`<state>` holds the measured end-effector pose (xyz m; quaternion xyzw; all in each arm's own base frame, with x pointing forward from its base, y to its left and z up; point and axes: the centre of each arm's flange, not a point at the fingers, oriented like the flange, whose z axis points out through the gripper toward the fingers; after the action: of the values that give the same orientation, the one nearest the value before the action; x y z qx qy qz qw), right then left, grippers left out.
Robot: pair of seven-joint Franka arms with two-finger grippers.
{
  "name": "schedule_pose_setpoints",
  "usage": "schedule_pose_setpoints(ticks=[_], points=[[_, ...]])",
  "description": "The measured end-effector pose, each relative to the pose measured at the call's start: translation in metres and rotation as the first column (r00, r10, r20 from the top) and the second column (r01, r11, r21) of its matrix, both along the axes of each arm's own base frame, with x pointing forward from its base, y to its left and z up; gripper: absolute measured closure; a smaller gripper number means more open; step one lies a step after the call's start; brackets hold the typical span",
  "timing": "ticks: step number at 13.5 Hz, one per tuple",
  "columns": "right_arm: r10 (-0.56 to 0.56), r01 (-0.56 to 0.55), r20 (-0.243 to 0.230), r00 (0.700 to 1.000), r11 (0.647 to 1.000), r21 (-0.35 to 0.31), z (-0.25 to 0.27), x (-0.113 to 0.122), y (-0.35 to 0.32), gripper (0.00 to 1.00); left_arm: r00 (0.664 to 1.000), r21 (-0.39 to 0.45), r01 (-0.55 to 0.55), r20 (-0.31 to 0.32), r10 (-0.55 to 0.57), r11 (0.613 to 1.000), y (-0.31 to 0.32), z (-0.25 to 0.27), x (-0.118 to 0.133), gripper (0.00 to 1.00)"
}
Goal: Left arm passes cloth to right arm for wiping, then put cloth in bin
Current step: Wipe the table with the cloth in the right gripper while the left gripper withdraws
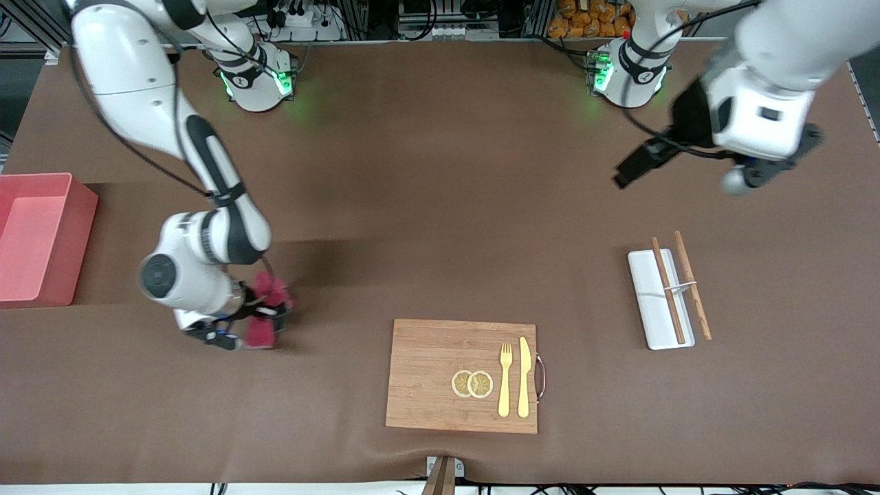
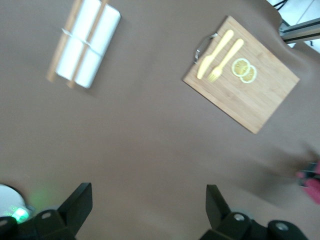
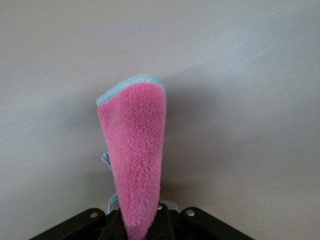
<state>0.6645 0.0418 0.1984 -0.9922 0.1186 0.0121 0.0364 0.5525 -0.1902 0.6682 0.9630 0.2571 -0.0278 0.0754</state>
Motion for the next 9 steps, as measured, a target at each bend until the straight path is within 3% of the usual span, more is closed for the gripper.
schedule_pose_setpoints(ticks=[4,6,9], points=[[0.238,-0.236,0.009,0.971,0.967,-0.091,0.004,-0.004,-0.147,0.95,0.991,0.023,0.13,0.014,-0.13,0.991,0.074,-0.005,0.002,0.0],[0.369,-0.365,-0.013,0.929,0.913,-0.185,0.015,-0.005,-0.202,0.95,0.985,0.028,0.17,0.02,-0.171,0.985,0.089,-0.006,0.003,0.0],[0.519,-0.51,-0.043,0.854,0.817,-0.267,0.042,-0.002,-0.258,0.95,0.98,0.05,0.195,0.022,-0.197,0.979,0.095,-0.007,0.003,0.0]])
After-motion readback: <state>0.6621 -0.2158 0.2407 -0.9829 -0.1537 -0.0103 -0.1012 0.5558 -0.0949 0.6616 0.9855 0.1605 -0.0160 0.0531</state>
